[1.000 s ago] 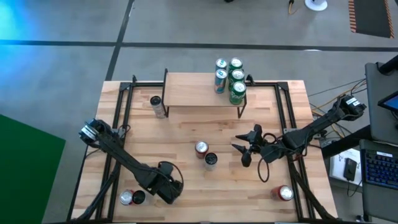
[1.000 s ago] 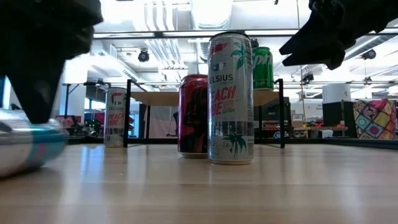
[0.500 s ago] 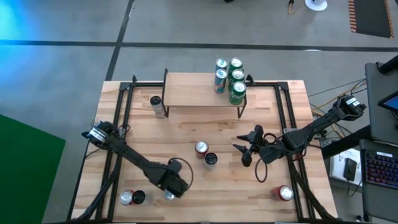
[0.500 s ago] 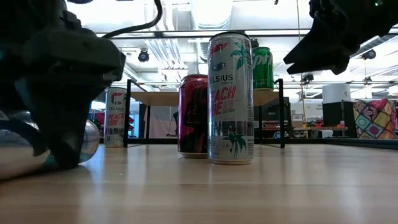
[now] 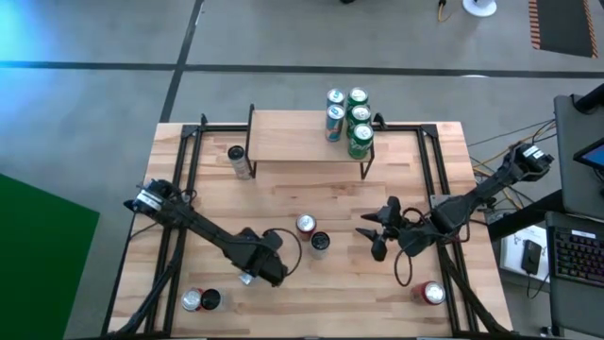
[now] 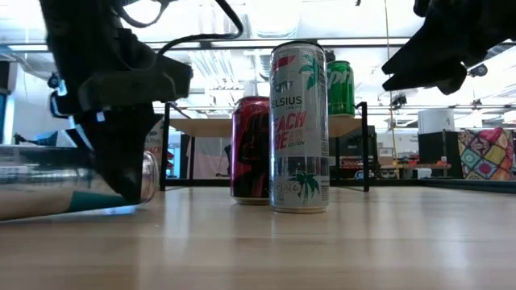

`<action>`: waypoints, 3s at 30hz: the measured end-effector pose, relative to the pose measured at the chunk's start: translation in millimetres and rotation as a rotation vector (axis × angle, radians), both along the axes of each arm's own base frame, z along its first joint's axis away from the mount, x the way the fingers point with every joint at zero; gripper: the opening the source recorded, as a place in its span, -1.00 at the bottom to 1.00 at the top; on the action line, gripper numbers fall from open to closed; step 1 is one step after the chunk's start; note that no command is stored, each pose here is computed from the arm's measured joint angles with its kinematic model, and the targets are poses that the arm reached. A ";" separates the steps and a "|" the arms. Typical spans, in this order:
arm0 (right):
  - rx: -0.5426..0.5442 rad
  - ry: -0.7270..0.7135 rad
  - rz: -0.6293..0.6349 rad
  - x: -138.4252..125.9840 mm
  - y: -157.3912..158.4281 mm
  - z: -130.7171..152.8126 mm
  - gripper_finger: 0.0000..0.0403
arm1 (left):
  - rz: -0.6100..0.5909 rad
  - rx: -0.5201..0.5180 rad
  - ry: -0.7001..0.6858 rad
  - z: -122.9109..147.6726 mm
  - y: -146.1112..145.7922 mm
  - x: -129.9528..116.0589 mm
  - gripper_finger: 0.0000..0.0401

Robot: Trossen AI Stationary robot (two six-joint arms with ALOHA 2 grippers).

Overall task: Place canned beverage on shelf
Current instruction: Put the blue soda can on the shelf aligned with the other blue soda cans

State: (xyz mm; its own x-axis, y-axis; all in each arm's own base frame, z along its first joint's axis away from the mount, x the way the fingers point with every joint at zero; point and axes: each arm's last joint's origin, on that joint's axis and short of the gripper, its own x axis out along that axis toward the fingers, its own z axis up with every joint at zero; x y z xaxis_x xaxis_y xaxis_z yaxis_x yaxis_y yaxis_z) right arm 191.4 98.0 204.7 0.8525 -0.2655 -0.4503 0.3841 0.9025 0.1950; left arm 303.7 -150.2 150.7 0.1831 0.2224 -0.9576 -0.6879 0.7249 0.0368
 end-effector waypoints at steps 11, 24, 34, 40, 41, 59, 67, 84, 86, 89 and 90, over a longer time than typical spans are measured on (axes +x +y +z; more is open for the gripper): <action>-0.027 -0.030 0.009 -1.8 5.3 2.3 -0.01 | -0.120 0.175 -0.176 55.6 16.6 -7.8 0.18; -0.364 -0.326 0.450 30.5 38.5 25.7 -0.01 | -0.492 0.411 -0.562 105.7 21.1 -23.4 0.18; -0.544 -0.263 0.477 66.6 34.4 95.4 0.05 | -0.956 0.425 -1.140 123.8 39.0 -39.0 0.18; -0.540 -0.176 0.618 94.1 26.6 139.1 0.30 | -1.035 0.404 -1.308 119.7 71.4 -35.7 0.20; -0.554 -0.157 0.622 98.5 25.2 144.9 0.35 | -1.043 0.392 -1.323 119.8 76.0 -33.6 0.20; -0.350 -0.045 0.981 188.0 -4.4 175.6 0.69 | -1.252 0.294 -1.411 109.2 73.9 -14.4 0.20; -0.301 -0.024 1.066 207.5 -9.3 158.6 0.69 | -1.293 0.254 -1.439 108.5 72.7 -17.0 0.21; -0.434 -0.043 1.169 210.6 -11.7 151.7 0.32 | -1.255 0.233 -1.474 107.5 73.9 -17.0 0.21; -0.447 -0.046 1.175 210.7 -11.6 151.5 0.29 | -1.259 0.230 -1.469 106.8 74.1 -17.0 0.21; -0.480 -0.060 1.183 209.7 -11.9 153.7 0.31 | -1.260 0.231 -1.470 106.9 74.7 -16.9 0.21; -0.502 -0.067 1.190 209.8 -11.8 153.9 0.34 | -1.261 0.231 -1.471 107.1 74.7 -16.9 0.21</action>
